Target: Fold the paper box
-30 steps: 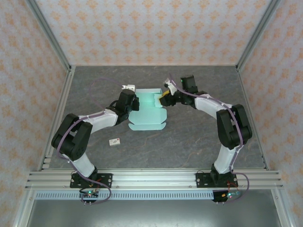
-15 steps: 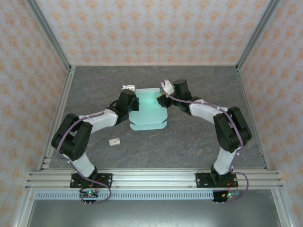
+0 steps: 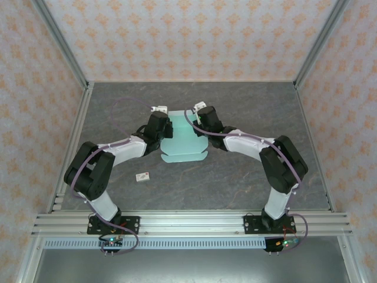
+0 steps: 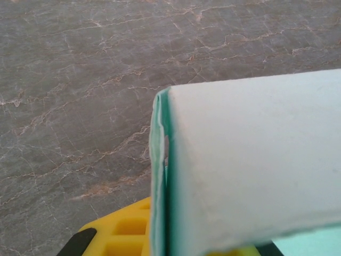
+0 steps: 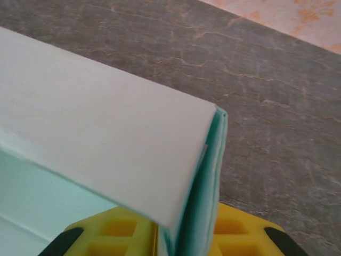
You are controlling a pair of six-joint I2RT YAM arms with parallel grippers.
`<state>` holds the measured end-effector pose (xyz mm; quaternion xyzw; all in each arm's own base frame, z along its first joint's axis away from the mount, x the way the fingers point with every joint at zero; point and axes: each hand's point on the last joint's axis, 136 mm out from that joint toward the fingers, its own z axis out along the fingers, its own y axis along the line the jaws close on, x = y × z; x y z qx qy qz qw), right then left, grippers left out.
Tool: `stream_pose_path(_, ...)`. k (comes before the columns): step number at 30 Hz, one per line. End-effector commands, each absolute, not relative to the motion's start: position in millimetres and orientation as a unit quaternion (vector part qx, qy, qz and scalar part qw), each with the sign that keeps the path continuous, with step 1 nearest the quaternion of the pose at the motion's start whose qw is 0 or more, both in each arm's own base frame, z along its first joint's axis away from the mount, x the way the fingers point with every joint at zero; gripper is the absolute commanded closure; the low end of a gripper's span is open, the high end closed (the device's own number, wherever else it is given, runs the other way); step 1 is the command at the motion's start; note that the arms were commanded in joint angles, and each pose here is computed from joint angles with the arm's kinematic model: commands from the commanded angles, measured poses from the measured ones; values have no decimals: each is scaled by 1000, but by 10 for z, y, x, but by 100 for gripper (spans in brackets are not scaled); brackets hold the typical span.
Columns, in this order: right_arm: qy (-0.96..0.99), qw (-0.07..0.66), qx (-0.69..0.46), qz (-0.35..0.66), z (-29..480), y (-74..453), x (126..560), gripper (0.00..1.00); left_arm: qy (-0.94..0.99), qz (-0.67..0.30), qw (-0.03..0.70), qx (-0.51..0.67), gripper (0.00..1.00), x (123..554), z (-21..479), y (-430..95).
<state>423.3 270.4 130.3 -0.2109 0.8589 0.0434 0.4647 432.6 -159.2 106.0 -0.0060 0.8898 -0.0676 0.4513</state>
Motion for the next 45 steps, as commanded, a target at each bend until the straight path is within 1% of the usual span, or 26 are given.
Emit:
stream_pose_path(1,858,490,-150,-21,1470,2593,4339,80,879,-83,469,-12,100,4379,1294,-1660)
stream_pose_path(4,858,496,-130,-41,1456,2595,4334,81,879,-81,469,-13,100,4369,1295,-1665)
stream_pose_path(10,854,509,-95,-50,1472,2564,4370,83,879,-76,470,-13,100,4356,1309,-1639)
stream_pose_path(23,851,510,-78,-100,1384,2458,4442,87,880,-72,470,-16,100,4361,1300,-1622)
stream_pose_path(32,854,507,-64,-96,1380,2456,4444,87,880,-74,468,-19,100,4369,1288,-1629)
stream_pose_path(36,857,505,-66,-79,1391,2498,4426,84,880,-73,468,-18,100,4370,1290,-1634)
stream_pose_path(42,862,498,-88,-42,1431,2592,4363,73,881,-67,467,-18,100,4366,1279,-1613)
stream_pose_path(45,864,494,-92,-23,1449,2619,4328,69,881,-66,468,-19,100,4369,1285,-1609)
